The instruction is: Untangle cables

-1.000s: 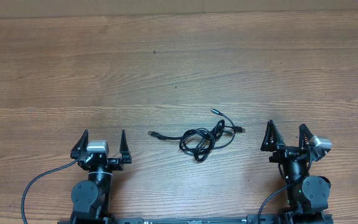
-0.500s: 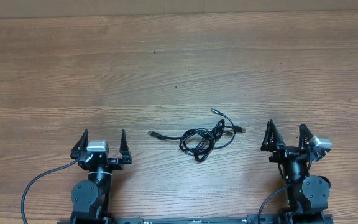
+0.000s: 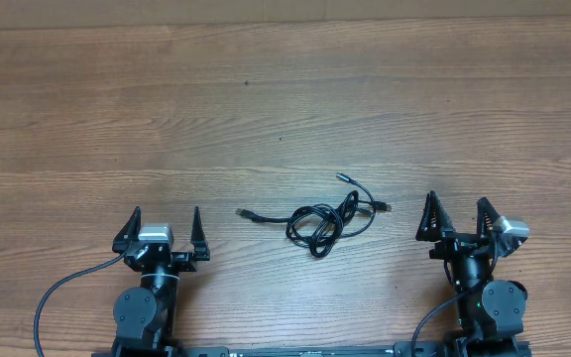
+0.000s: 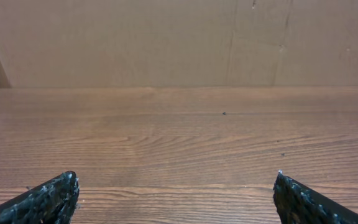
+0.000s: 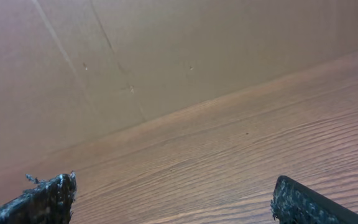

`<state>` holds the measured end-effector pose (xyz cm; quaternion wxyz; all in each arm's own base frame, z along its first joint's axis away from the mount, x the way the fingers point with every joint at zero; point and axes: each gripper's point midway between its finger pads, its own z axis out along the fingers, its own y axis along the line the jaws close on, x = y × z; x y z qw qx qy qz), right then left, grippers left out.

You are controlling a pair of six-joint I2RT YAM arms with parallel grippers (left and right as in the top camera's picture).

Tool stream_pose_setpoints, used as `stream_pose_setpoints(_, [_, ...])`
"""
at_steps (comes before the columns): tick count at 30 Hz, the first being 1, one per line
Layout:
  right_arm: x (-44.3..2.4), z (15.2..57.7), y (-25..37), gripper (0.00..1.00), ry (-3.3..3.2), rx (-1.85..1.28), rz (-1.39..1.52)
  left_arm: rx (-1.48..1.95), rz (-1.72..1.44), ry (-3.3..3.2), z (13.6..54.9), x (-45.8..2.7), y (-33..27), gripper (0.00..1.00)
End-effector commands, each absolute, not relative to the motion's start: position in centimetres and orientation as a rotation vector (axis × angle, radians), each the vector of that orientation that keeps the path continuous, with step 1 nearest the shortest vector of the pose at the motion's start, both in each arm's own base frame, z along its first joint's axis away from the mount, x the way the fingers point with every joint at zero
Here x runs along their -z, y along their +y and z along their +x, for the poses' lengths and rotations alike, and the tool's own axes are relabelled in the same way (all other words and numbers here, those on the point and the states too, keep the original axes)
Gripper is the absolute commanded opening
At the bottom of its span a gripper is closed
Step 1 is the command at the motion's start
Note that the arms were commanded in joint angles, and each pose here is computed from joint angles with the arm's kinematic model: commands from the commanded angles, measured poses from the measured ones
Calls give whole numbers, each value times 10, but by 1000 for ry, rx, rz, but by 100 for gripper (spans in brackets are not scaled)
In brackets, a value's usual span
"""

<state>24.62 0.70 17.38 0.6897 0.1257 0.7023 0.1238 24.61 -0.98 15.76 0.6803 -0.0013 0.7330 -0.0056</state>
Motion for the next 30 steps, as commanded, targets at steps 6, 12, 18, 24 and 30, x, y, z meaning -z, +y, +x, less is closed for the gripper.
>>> stream_pose_setpoints(6, [-172, 246, 5, 100, 1566, -264, 283, -9, 2, 1604, 246, -167, -7, 99])
stream_pose_setpoints(12, [-172, 246, 5, 100, 1566, -264, 283, -2, -5, 1617, 246, -164, -7, 100])
stream_pose_setpoints(18, [-172, 246, 5, 100, 1566, -264, 283, 23, -17, 1624, 246, -164, -9, 100])
stream_pose_setpoints(24, [-172, 246, 5, 100, 1566, -264, 283, 19, -15, 1657, 243, -167, -8, 100])
stream_pose_setpoints(30, [-172, 246, 5, 100, 1566, -264, 283, 15, -12, 1722, 245, -166, -9, 100])
